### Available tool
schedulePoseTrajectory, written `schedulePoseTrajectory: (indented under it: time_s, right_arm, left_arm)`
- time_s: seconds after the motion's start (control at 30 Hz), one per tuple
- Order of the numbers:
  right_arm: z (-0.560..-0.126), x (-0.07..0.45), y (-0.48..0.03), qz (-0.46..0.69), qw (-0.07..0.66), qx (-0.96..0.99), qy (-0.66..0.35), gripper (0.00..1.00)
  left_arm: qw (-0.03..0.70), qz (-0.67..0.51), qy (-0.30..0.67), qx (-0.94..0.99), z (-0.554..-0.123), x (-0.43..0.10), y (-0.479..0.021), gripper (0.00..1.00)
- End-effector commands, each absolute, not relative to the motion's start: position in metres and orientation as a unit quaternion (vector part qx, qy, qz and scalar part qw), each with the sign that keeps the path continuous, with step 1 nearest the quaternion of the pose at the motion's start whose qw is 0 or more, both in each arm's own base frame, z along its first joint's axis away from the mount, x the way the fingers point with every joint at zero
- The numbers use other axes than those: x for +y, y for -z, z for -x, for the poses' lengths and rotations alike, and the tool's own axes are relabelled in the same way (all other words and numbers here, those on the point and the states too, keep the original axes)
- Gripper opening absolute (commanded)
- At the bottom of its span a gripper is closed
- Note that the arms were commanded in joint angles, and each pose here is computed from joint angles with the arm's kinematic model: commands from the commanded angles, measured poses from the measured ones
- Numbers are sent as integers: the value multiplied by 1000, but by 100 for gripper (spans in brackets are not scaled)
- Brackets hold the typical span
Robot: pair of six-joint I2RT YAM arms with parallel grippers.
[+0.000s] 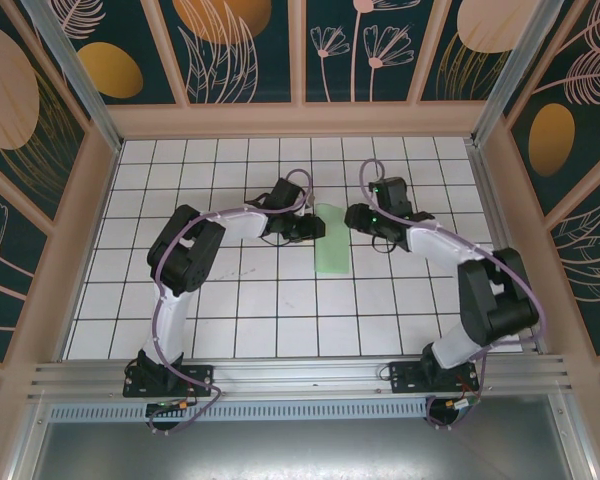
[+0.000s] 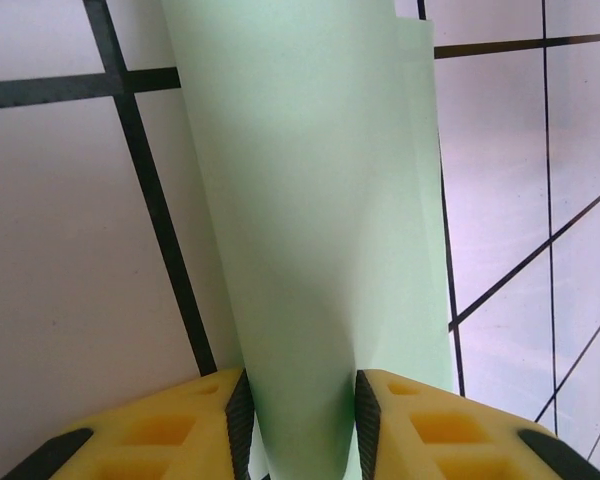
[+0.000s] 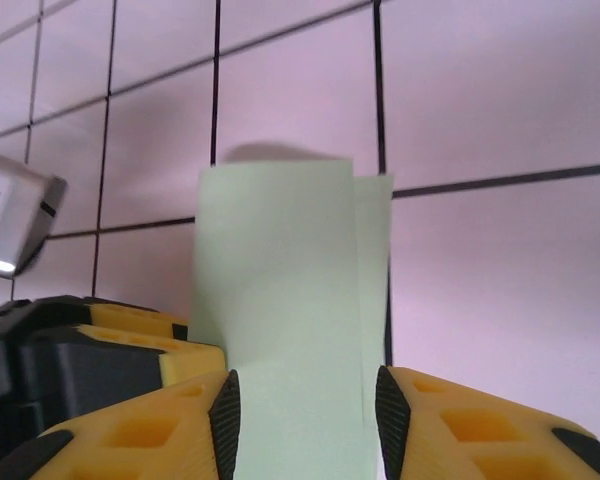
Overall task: Fold a paper plane with a square sheet of paper (fold left side to right side)
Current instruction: First fold in half a square sheet of paper at the center of the table.
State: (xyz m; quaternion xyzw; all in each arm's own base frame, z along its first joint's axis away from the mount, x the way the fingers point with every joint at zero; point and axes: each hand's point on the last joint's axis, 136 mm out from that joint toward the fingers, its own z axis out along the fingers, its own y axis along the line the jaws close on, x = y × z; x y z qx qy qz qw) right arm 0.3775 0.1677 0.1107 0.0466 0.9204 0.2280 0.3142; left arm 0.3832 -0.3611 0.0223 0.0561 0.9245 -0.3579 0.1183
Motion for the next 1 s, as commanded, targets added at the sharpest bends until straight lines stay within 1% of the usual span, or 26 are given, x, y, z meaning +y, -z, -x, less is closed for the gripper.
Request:
schedulePoseTrajectory:
  time_s: [0.0,0.23,0.43,0.67,0.97]
  right_arm:
    - [-371,138,-115,-73,338,919,-191,46]
    - [-361,108,-126,-103,359,908,-189,49]
    - [-353,97,-127,-112,362,907,-186,49]
    - [-348,95,-125,-114,360,907,-188,49]
    - [-345,100,-121,-109,350,908,-204,50]
  left_arm:
    - [95,-60,282,953,-374,-344,29,37]
    - [91,-80,248,961,-372,-344,37,40]
    - [91,-97,226,965,-373,-344,39,42]
    - [90,-108,202,969,-375,-343,44,45]
    - [90,-111,195,970,-377,-345,45,45]
